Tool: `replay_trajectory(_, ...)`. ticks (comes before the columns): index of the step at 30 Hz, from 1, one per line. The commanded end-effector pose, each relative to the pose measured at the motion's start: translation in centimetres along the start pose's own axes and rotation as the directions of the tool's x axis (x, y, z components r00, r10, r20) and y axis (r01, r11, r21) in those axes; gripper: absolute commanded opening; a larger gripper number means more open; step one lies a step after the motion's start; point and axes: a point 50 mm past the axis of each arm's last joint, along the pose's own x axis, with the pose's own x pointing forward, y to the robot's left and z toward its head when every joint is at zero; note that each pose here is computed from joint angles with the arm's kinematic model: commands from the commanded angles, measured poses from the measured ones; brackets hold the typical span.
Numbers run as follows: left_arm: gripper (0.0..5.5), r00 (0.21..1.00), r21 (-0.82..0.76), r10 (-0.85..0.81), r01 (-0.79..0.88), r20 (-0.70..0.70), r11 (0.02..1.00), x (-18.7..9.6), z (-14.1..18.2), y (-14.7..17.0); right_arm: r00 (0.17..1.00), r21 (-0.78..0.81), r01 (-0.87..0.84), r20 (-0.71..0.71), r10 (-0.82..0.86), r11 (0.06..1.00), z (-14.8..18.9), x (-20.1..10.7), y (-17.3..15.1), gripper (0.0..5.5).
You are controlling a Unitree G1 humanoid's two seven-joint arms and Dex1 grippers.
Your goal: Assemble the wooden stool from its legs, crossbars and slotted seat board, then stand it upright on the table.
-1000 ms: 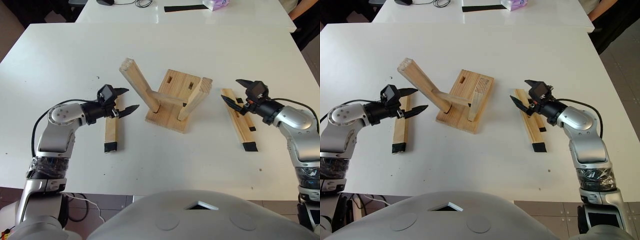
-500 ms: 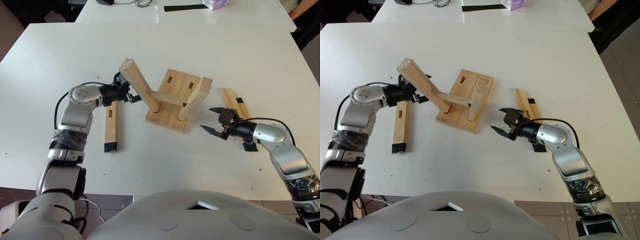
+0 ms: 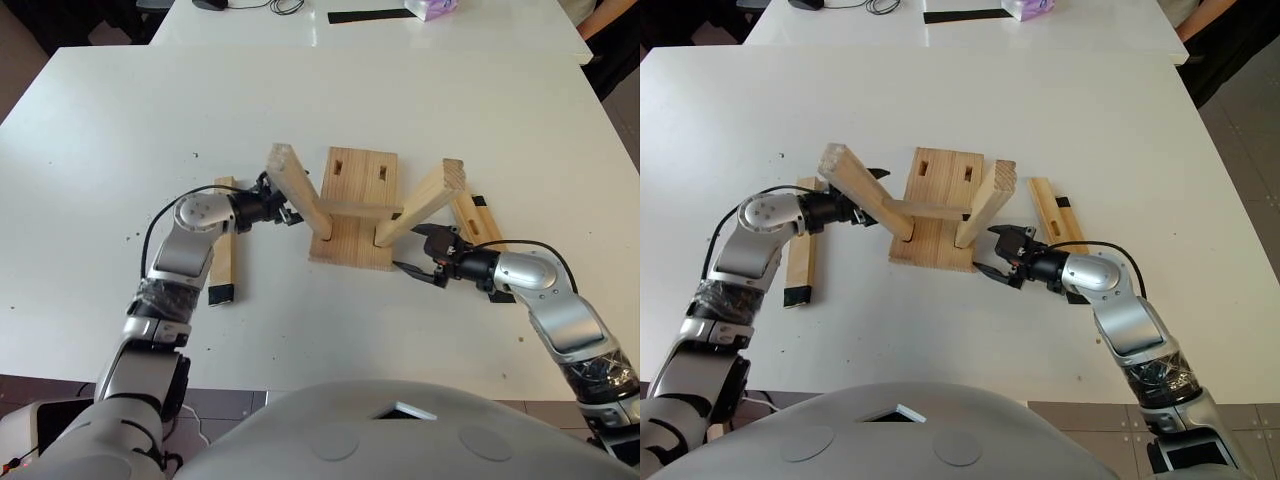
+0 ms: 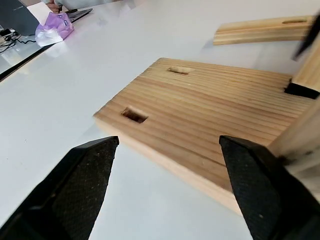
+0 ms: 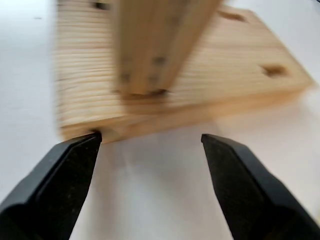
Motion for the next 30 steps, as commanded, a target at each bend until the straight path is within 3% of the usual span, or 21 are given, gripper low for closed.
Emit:
replay_trajectory(1, 3.75, 0.991, -0.047, -0.123, 0.126, 0.059, 0.991, 2.2, 0.7, -4.1, 0.992, 0.092, 0.127, 0.014, -0.129, 0.988, 0.1, 0.7, -1.3, 3.69)
replay_trajectory(11, 3.75, 0.993, -0.068, -0.113, 0.115, 0.039, 0.991, 2.6, 0.5, -4.8, 0.961, 0.145, 0.273, 0.012, -0.277, 0.951, 0.5, 1.1, -3.1, 3.69)
replay_trajectory(17, 3.75, 0.998, -0.051, -0.067, 0.068, 0.019, 0.996, 2.8, 0.2, -3.3, 0.999, 0.023, 0.029, -0.035, -0.028, 0.999, 0.6, -2.8, -1.3, 3.69)
replay_trajectory(22, 3.75, 1.000, -0.066, -0.005, 0.003, -0.027, 0.998, 3.1, -1.2, -1.7, 0.977, -0.019, -0.171, -0.131, 0.167, 0.985, 0.2, -5.5, 0.4, 3.69)
replay_trajectory(26, 3.75, 0.998, -0.083, 0.034, -0.039, -0.057, 0.996, 4.0, -2.1, -0.6, 0.954, -0.022, -0.278, -0.126, 0.273, 0.960, 0.8, -5.9, 2.3, 3.69)
replay_trajectory(30, 3.75, 0.995, -0.094, 0.088, -0.093, -0.053, 0.991, 5.3, -1.8, 0.7, 0.961, -0.026, -0.260, -0.105, 0.256, 0.965, 1.2, -4.6, 3.5, 3.69)
